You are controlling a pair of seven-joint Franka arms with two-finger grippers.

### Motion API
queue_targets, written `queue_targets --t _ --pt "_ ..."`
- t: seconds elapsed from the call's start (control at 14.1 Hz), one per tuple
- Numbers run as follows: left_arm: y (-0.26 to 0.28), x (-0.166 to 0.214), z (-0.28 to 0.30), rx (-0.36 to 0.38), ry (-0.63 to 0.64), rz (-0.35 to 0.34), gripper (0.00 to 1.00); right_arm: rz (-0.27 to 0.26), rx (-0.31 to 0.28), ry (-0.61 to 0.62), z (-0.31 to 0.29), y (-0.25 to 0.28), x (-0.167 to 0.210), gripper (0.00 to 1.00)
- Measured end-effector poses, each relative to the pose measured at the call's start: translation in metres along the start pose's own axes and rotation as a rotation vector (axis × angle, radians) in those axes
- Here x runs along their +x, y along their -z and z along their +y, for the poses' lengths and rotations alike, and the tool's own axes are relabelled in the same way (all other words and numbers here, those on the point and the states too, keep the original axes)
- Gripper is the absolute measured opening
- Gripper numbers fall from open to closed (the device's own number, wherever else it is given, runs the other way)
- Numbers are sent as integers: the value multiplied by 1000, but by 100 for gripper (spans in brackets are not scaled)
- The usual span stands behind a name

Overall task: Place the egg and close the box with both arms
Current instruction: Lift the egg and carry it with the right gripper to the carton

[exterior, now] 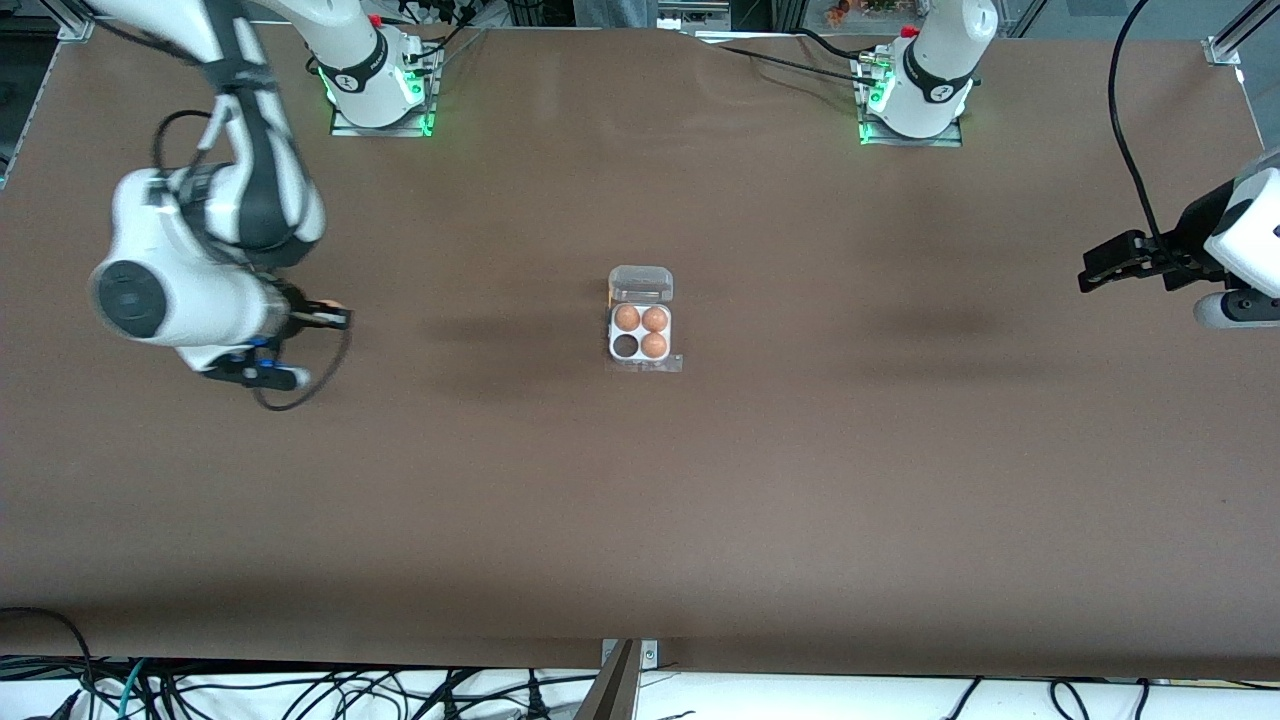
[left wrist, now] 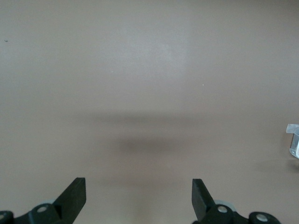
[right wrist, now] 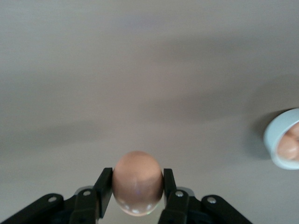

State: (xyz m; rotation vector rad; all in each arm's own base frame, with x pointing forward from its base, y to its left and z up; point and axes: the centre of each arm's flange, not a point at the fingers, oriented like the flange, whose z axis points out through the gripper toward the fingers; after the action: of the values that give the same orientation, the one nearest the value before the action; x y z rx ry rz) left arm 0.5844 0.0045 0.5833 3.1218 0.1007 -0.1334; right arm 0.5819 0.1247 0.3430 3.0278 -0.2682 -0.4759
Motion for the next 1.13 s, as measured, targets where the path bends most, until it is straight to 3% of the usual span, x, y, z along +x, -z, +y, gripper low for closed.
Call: queue_targets --t 0.21,0.57,1.13 --pt "0 0 0 0 0 0 100 46 -38 -33 -103 1 -28 48" --pt "0 0 0 0 0 0 100 25 42 -57 -231 -25 -52 48" --pt "0 0 0 0 0 -2 100 90 95 -108 -351 -54 -84 48"
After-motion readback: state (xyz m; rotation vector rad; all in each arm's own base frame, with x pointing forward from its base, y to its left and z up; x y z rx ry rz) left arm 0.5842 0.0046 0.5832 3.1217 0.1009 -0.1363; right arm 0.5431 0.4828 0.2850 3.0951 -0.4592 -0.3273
